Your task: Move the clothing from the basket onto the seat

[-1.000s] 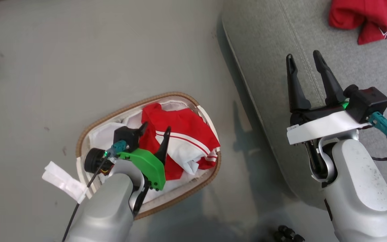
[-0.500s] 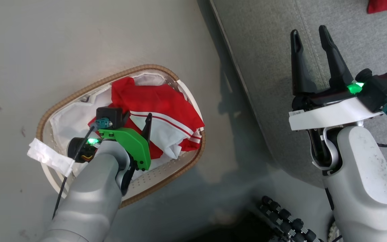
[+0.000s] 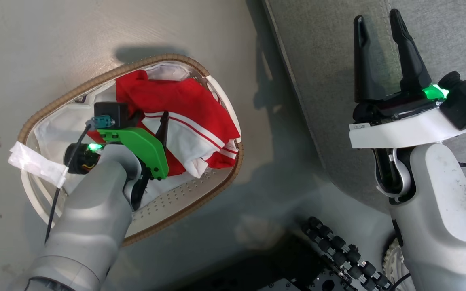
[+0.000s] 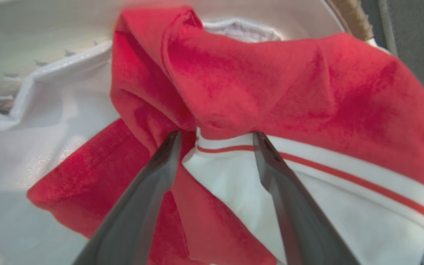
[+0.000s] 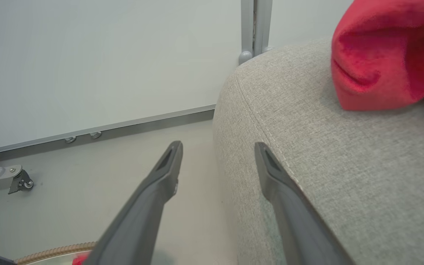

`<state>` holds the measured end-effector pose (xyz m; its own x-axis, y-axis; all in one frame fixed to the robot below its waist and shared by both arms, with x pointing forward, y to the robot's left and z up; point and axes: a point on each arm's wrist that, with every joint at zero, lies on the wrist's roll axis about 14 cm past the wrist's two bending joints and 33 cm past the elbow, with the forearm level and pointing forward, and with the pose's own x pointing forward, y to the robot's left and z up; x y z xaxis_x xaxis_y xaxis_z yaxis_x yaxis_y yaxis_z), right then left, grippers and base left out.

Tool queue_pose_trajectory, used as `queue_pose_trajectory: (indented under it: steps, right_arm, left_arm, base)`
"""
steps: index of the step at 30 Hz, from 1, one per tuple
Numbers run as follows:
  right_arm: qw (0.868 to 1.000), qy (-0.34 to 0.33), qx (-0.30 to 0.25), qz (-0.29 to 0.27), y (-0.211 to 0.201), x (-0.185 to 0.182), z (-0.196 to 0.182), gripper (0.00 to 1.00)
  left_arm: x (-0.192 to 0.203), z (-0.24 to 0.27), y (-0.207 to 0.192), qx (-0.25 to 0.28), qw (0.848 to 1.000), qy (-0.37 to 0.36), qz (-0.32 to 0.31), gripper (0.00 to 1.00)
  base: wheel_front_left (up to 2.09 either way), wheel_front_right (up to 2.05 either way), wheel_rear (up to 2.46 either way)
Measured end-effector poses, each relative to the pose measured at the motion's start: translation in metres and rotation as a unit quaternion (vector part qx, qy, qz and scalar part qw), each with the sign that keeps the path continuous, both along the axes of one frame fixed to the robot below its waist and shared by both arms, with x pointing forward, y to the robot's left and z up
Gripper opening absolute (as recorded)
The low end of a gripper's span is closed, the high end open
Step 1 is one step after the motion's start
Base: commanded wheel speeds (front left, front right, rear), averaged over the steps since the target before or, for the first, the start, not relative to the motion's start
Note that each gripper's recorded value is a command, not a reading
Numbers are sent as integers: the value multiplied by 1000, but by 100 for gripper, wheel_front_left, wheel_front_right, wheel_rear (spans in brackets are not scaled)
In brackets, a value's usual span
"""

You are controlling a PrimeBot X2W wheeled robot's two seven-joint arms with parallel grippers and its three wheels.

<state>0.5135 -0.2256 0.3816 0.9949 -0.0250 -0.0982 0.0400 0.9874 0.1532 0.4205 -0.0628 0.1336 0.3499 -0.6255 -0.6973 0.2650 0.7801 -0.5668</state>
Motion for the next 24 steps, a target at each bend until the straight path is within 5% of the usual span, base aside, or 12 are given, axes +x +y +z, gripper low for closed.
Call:
queue_pose_trajectory:
  steps: [23, 24]
  right_arm:
    - [1000, 20, 15, 9, 9, 1, -21, 100]
    - [1000, 19, 15, 9, 9, 1, -21, 100]
  left_arm:
    - [-3, 10, -19, -64, 997, -22, -48, 100]
    - [-4, 10, -20, -65, 996, -22, -51, 91]
  base:
    - [0, 0, 0]
    - [0, 0, 0]
